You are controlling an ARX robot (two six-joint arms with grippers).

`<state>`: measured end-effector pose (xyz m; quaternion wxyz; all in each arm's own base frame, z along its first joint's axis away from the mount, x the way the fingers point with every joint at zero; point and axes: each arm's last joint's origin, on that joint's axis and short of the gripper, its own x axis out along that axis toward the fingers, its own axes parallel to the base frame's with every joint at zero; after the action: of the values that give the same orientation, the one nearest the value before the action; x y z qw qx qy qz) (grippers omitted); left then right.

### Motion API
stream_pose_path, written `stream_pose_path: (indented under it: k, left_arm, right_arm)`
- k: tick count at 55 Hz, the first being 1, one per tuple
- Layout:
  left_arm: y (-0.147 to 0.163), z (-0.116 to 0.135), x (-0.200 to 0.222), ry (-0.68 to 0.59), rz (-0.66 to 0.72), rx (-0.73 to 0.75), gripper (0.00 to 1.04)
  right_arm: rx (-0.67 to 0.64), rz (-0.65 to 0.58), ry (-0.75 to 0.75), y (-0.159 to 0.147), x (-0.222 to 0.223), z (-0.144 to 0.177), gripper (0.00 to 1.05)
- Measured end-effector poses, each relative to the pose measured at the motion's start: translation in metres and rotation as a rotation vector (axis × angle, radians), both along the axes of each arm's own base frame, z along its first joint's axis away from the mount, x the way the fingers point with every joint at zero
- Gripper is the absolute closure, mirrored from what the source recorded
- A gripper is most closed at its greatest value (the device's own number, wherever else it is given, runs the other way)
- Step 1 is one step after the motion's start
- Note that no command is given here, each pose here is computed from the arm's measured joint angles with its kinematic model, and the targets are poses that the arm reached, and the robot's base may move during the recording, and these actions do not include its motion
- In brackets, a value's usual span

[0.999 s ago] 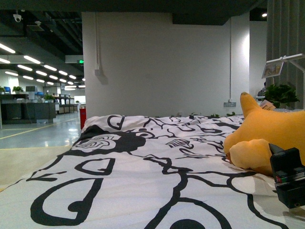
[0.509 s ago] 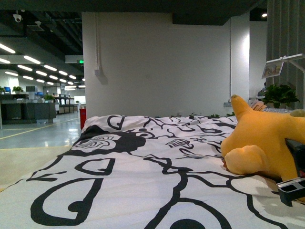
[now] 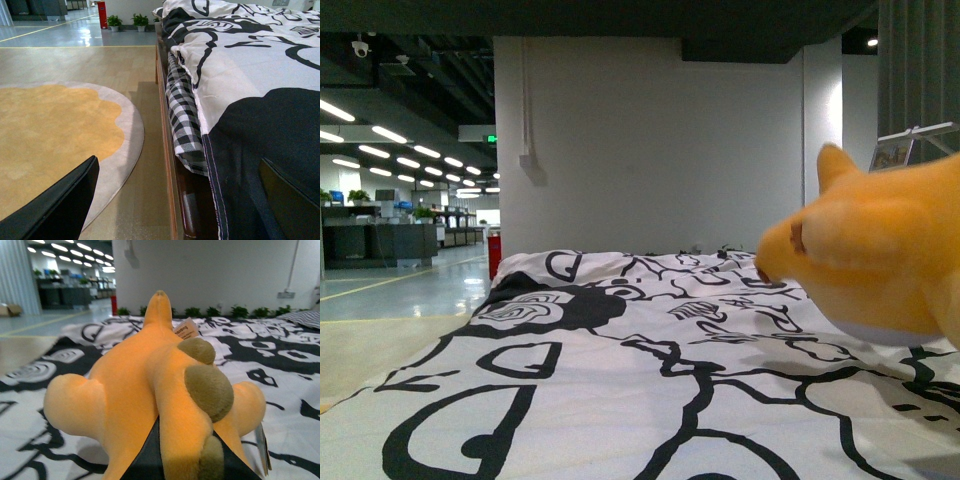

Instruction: Put away toys

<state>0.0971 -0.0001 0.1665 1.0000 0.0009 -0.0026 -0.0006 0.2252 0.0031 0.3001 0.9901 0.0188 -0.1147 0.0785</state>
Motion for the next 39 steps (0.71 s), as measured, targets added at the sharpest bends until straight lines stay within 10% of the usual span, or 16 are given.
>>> stream_pose_path:
  k: [39]
  left_arm:
    - [0.0, 0.0, 0.0, 0.0, 0.0, 0.0, 0.06]
  right_arm:
    - [0.3, 0.215, -0.128, -0.017, -0.081, 0.044, 0.98]
